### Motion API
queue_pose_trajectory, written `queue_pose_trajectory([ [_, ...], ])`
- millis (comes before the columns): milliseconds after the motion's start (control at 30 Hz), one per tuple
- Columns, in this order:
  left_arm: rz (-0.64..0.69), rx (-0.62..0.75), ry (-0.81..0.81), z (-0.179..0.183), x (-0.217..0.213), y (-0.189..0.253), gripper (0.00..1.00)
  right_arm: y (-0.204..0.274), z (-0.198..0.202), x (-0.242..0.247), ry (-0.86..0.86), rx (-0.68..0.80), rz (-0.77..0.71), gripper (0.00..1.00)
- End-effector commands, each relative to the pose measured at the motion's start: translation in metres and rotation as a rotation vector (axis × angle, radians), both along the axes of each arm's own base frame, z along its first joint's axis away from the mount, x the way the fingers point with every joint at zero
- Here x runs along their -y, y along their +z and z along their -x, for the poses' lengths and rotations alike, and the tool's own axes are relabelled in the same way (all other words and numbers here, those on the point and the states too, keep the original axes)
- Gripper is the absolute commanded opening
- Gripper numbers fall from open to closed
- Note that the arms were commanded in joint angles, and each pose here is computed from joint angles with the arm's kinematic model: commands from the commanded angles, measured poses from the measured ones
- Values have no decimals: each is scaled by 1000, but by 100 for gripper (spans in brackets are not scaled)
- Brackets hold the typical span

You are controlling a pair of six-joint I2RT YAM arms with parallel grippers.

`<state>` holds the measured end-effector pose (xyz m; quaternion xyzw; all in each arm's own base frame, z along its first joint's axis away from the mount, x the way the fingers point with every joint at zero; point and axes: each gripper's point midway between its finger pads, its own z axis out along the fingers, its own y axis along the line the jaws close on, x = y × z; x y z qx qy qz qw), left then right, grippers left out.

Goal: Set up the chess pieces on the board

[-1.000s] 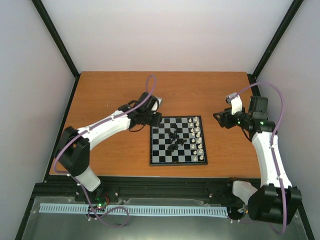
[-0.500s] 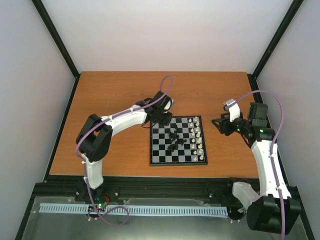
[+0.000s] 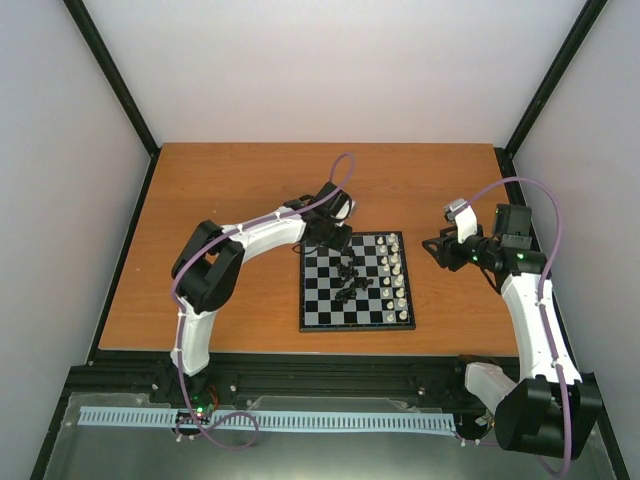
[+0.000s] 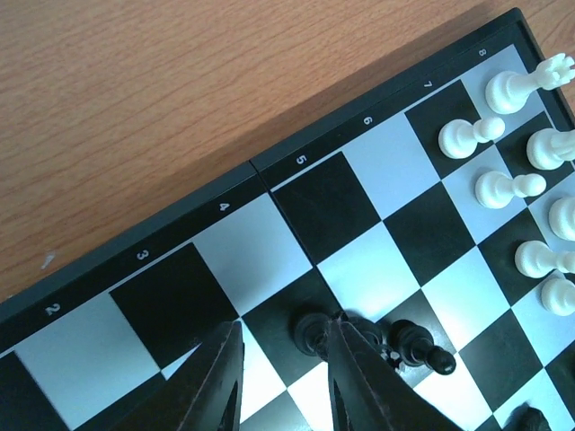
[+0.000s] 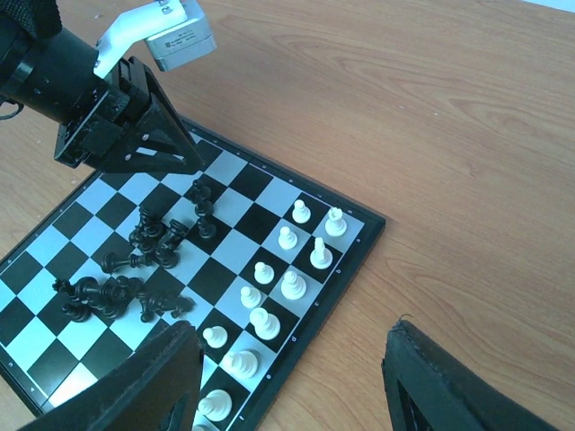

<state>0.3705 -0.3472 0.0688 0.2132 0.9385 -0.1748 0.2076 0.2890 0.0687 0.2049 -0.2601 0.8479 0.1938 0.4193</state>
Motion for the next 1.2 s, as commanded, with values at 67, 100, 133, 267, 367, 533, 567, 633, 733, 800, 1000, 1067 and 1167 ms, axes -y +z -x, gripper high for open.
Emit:
queue_pose_trajectory([
  [67,35,1,-35,-6,20,1,29,-7,2,-4,33,-22,-12,55],
  [100,33,-5,-38,-5,21,-1,29,-7,2,-4,35,-23,-12,55],
  [133,27,-9,-40,-4,22,-3,29,-7,2,-4,36,-22,-13,55],
  [267,8,-13,-35,-4,22,-10,28,-7,2,-5,38,-22,-14,55],
  [367,0,-17,-29,-5,21,-14,25,-6,2,-5,38,-21,-15,55],
  [533,-18,-26,-25,-3,19,-18,23,-5,3,-6,40,-19,-16,55],
  [567,-19,-26,-25,-3,19,-17,25,-6,3,-6,40,-20,-16,55],
  [633,-22,-23,-27,-1,18,-15,31,-6,3,-5,41,-20,-16,55],
  [733,-23,-13,-25,1,17,-11,32,-7,3,-6,43,-24,-16,55],
  [800,-22,-5,-17,2,14,-8,30,-7,3,-6,44,-25,-17,55],
  [1000,-38,-17,-11,5,9,-10,28,-6,3,-6,46,-24,-19,55],
  [1067,-46,-19,-10,6,8,-13,27,-7,4,-6,46,-26,-19,55],
  [1167,-46,-21,-6,6,7,-13,23,-6,4,-6,46,-26,-20,54],
])
